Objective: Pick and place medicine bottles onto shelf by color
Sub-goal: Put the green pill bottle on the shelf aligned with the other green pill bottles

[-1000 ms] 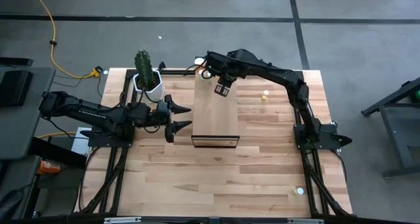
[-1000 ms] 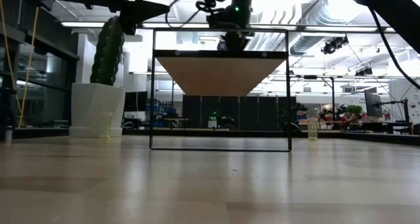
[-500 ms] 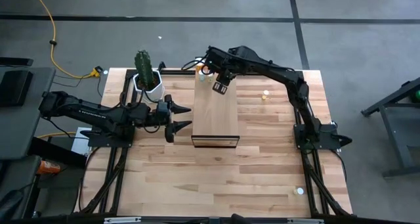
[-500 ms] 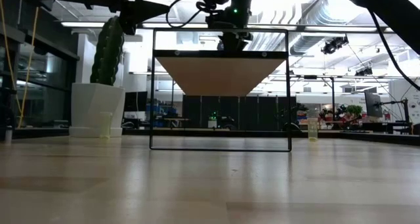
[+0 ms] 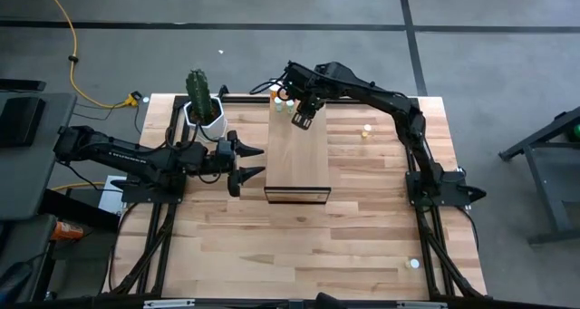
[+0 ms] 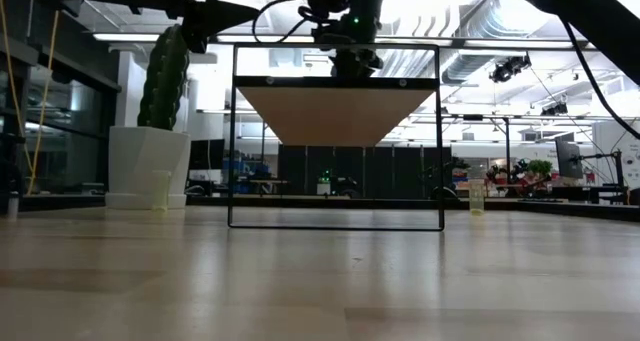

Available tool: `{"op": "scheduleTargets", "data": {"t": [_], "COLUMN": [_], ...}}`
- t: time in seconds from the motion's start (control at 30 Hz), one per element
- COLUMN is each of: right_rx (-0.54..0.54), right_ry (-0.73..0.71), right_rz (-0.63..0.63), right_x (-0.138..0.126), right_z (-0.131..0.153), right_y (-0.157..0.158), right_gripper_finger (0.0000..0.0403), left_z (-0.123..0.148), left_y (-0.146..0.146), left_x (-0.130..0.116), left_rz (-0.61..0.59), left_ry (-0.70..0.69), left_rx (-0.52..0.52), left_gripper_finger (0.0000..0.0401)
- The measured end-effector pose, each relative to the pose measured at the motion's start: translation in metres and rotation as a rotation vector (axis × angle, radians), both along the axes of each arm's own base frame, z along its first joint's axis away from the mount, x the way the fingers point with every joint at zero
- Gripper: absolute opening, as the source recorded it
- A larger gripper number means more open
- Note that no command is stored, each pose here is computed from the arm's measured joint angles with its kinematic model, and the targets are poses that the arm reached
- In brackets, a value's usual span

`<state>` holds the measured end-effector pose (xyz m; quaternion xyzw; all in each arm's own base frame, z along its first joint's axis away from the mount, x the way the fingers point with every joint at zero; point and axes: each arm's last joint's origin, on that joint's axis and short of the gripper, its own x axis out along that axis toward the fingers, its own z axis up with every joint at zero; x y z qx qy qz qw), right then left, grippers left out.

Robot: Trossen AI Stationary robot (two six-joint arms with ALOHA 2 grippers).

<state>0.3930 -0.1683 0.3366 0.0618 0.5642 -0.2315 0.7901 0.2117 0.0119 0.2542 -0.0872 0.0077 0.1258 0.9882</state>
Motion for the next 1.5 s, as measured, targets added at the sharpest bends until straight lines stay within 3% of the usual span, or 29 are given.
{"op": "scheduleTargets", "data": {"t": [0.43,0.77,1.1,1.27,1.5], "right_rx": [-0.018,-0.037,-0.039,-0.102,-0.003], "right_ry": [0.017,0.03,-0.003,0.023,0.074], "right_rz": [-0.034,-0.046,-0.032,-0.014,-0.018], "right_x": [-0.001,-0.001,0.001,-0.011,-0.035], "right_z": [-0.001,-0.002,0.0,0.015,0.032], "right_y": [-0.001,-0.001,-0.002,0.001,0.016], "right_gripper_finger": [0.0111,0.0157,0.0161,0.0161,0.0161], "left_z": [0.0,0.0,0.0,-0.002,-0.005], "left_y": [0.0,0.0,0.0,0.0,0.0], "left_x": [0.0,0.0,0.0,0.0,0.0], "left_rz": [0.0,-0.001,0.0,-0.001,-0.001], "left_ry": [0.0,0.0,0.0,0.022,0.048], "left_rx": [0.0,0.0,0.0,-0.001,-0.005], "left_gripper_finger": [0.025,0.025,0.025,0.025,0.025]}}
